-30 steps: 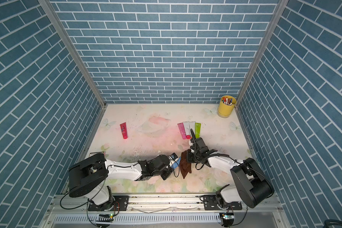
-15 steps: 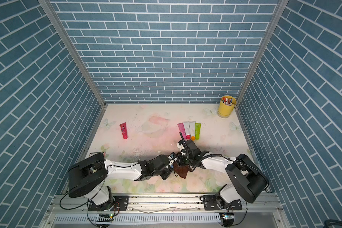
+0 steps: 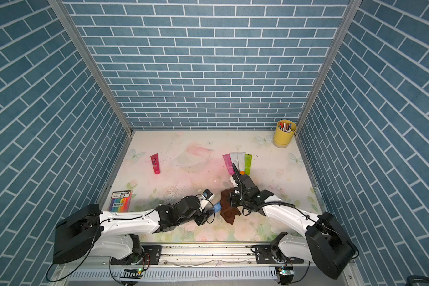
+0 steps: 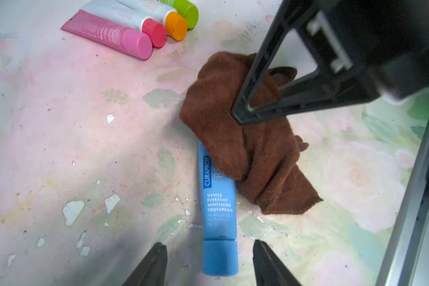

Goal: Wipe the surface of the toothpaste tube
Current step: Wipe the dirt from the toothpaste tube, then adjust the toothpaste at the center of the board.

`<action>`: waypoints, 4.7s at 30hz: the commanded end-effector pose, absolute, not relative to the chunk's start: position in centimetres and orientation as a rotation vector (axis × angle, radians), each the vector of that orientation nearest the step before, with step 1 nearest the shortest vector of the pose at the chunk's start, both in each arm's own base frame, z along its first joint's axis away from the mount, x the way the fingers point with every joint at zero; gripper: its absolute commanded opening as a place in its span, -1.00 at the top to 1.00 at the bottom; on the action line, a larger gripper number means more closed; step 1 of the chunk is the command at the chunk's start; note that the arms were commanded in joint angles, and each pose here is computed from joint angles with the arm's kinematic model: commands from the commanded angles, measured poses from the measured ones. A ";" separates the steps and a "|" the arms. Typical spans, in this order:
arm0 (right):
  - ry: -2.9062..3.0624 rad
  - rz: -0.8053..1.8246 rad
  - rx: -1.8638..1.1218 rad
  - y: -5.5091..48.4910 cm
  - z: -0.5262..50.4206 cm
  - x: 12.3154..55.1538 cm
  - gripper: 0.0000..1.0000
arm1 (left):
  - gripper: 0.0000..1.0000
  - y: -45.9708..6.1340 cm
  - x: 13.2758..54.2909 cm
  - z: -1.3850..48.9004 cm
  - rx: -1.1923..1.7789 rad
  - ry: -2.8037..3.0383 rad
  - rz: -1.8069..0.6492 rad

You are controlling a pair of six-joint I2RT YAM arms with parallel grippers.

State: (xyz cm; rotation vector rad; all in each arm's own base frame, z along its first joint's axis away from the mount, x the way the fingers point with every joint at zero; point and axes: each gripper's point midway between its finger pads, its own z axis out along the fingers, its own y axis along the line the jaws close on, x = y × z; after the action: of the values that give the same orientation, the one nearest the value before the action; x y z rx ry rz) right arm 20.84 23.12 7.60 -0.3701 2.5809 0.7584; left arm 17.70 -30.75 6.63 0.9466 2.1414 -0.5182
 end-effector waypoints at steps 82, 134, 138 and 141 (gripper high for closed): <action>2.640 0.982 -0.645 28.2 4.5 15.4 1.00 | 0.98 -31.5 16.0 2.4 1.061 2.237 -0.579; 2.775 0.451 -0.260 15.6 4.1 19.8 1.00 | -0.32 -30.4 21.4 10.1 0.521 2.284 -0.748; 2.763 0.473 -0.268 15.8 4.2 19.7 1.00 | -0.27 -30.1 24.5 9.9 0.557 2.358 -0.698; 2.762 0.476 -0.267 15.8 4.2 19.6 1.00 | -0.24 -30.3 25.8 9.3 0.643 2.398 -0.681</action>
State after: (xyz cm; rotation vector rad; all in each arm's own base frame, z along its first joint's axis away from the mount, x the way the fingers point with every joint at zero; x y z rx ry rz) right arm 19.94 15.67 4.08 -0.2235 2.7734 0.4589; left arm 26.46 -30.60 11.20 0.4898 2.3062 -0.7071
